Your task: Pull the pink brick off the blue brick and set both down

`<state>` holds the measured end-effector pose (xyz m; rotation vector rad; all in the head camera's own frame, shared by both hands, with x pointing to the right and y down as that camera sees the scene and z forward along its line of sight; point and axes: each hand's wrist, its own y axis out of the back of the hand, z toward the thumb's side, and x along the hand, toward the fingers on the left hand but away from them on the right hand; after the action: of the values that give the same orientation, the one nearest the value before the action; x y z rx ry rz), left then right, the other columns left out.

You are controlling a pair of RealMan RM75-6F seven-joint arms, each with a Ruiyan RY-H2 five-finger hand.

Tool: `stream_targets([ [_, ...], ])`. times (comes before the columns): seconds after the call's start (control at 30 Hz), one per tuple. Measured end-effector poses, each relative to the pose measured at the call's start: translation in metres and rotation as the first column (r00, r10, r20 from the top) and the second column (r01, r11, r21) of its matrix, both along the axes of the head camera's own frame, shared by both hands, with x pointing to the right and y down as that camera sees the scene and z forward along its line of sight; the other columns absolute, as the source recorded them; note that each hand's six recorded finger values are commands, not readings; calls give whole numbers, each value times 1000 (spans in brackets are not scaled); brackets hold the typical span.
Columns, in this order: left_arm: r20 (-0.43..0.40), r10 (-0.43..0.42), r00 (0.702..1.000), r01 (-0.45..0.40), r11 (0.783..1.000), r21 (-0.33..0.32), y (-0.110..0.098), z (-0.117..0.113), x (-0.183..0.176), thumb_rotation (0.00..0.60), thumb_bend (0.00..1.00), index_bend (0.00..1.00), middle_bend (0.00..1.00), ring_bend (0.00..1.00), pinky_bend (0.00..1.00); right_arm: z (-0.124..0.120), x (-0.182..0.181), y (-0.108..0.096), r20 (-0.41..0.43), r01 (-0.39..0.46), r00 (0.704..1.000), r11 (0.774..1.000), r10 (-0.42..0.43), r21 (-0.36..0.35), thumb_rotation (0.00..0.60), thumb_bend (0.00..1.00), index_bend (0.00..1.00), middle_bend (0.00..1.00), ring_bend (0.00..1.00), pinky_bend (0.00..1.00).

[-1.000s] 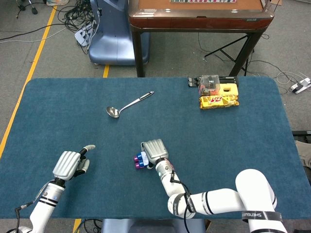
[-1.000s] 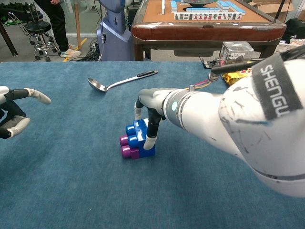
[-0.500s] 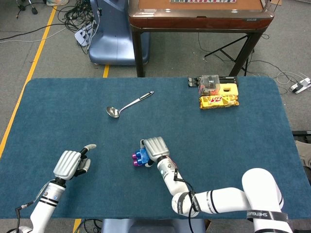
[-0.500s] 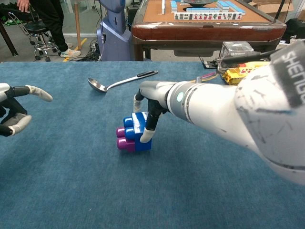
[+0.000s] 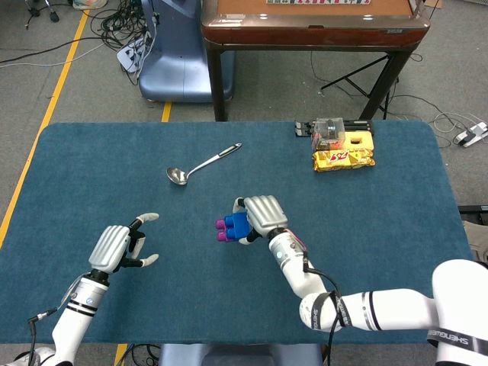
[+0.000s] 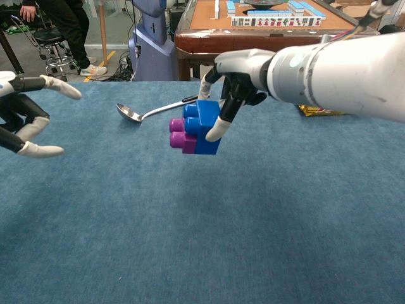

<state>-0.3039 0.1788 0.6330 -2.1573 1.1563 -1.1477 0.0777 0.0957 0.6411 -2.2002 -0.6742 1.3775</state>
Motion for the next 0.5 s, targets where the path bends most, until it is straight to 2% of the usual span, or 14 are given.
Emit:
stream_targets([
  [0.13,-77,-28,997,26,999,-25,-10,-6,14,600,21,291,876,824,1000,-11,11,-9,35,-16,999,1000,16,-1,600,159,588,1000,1000,1000],
  [0.33,-178,-66,982,54,996,-71,-23,-16,34,600,13,292,950,878,1000,-23,19,-16,129,16,992,999,-13,-27,600,159,596,1000,1000,1000],
  [0.5,-232,-99,968,76,991,-106,-32,-22,44,600,12,292,979,903,1000,-33,26,-22,215,24,976,1000,-22,-5,600,159,611,1000,1000,1000],
])
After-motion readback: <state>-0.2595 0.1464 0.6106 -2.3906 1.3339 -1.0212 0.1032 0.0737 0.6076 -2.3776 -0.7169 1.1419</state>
